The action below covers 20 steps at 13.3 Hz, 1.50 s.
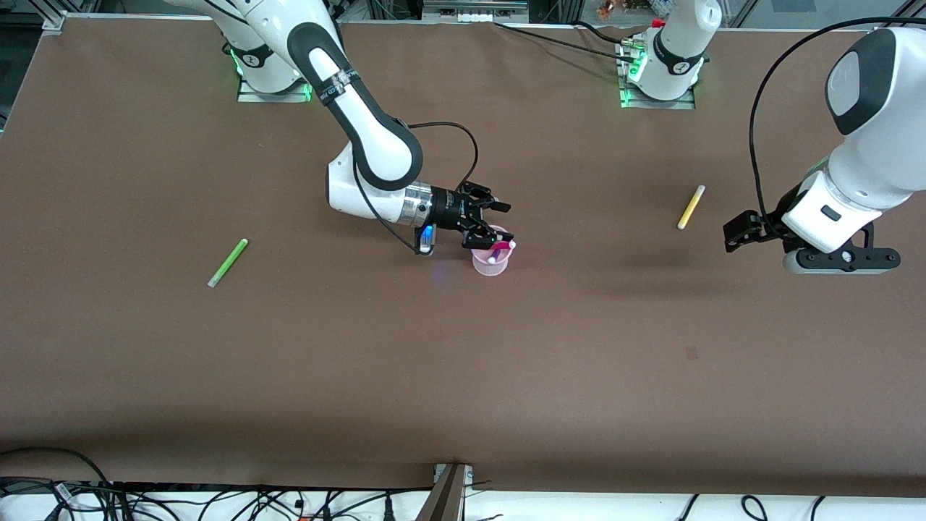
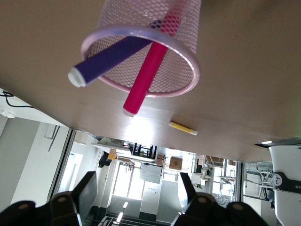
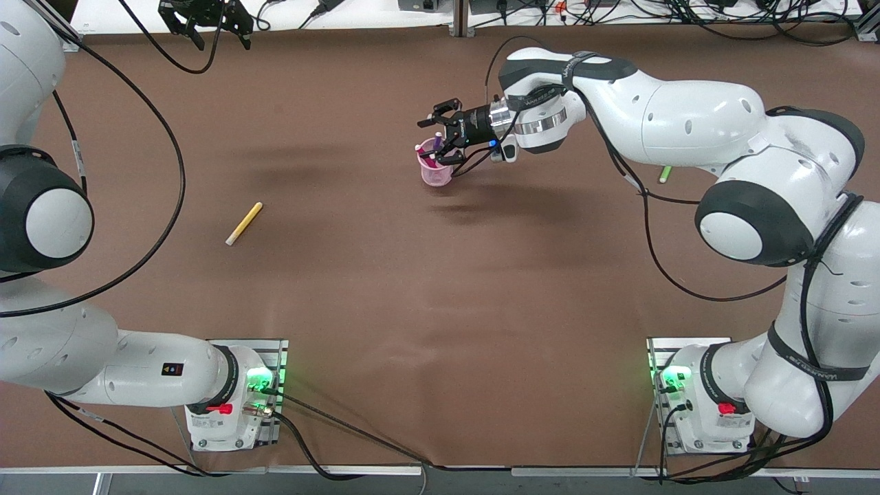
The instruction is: Organize pens into pink holder with both arms
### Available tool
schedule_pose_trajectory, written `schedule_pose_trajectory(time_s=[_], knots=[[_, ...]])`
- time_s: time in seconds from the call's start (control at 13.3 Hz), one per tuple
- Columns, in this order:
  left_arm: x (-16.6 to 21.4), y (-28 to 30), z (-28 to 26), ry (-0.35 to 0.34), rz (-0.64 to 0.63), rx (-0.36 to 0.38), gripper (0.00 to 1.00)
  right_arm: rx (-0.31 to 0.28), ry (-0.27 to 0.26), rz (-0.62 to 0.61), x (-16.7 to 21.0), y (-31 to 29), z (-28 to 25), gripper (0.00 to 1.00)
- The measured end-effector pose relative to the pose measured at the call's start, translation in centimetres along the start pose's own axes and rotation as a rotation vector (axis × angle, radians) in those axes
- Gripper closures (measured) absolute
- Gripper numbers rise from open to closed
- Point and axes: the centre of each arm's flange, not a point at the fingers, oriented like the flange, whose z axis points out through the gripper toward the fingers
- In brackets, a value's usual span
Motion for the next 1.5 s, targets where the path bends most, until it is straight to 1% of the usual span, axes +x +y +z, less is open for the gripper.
schedule_pose_trajectory(time_s=[0.08,0.15,0.23,0.3,0.38,0.45,0.6,0.68,0.75,0.83,1.05,1.28,1.35,1.5], knots=[[0.0,0.0,0.0,0.001,0.021,0.008,0.0,0.0,0.003,-0.023,-0.4,-0.4,-0.1,0.08],[0.0,0.0,-0.1,0.004,0.054,0.018,0.0,-0.011,0.015,-0.062,-0.8,-0.9,-0.3,0.08],[0.0,-0.2,-0.3,0.007,0.083,0.022,0.0,-0.032,0.036,-0.122,-1.5,-1.6,-0.7,0.05],[-0.1,-0.5,-0.4,0.007,0.097,0.025,0.0,-0.054,0.06,-0.187,-2.3,-2.2,-1.1,0.04],[-0.1,-0.9,-0.4,0.006,0.102,0.026,0.0,-0.078,0.089,-0.261,-3.4,-2.8,-1.8,0.01],[-0.1,-1.4,-0.4,0.005,0.106,0.027,0.0,-0.103,0.123,-0.343,-4.7,-3.5,-2.8,0.01],[-0.1,-1.6,-0.6,0.01,0.183,0.029,0.0,-0.149,0.187,-0.499,-7.7,-4.8,-5.2,0.01],[-0.2,-2.0,-0.8,0.014,0.224,0.029,0.0,-0.171,0.204,-0.55,-8.8,-5.4,-6.7,0.01],[-0.2,-2.6,-0.9,0.015,0.249,0.03,0.0,-0.206,0.22,-0.592,-9.4,-6.2,-8.4,0.01],[-0.3,-3.1,-1.1,0.016,0.255,0.03,0.0,-0.256,0.25,-0.642,-9.6,-7.1,-10.5,0.01],[-0.3,-3.6,-1.3,0.019,0.253,0.023,0.0,-0.44,0.385,-0.819,-10.4,-8.4,-16.2,0.0],[-0.3,-3.4,-1.2,0.02,0.253,0.014,0.0,-0.565,0.435,-0.92,-11.5,-9.1,-22.3,0.0],[-0.3,-3.4,-1.2,0.02,0.252,0.014,0.0,-0.614,0.465,-0.952,-11.5,-9.4,-25.1,0.0],[-0.3,-3.4,-1.2,0.02,0.252,0.014,0.0,-0.733,0.559,-1.019,-11.4,-9.9,-31.6,0.0]])
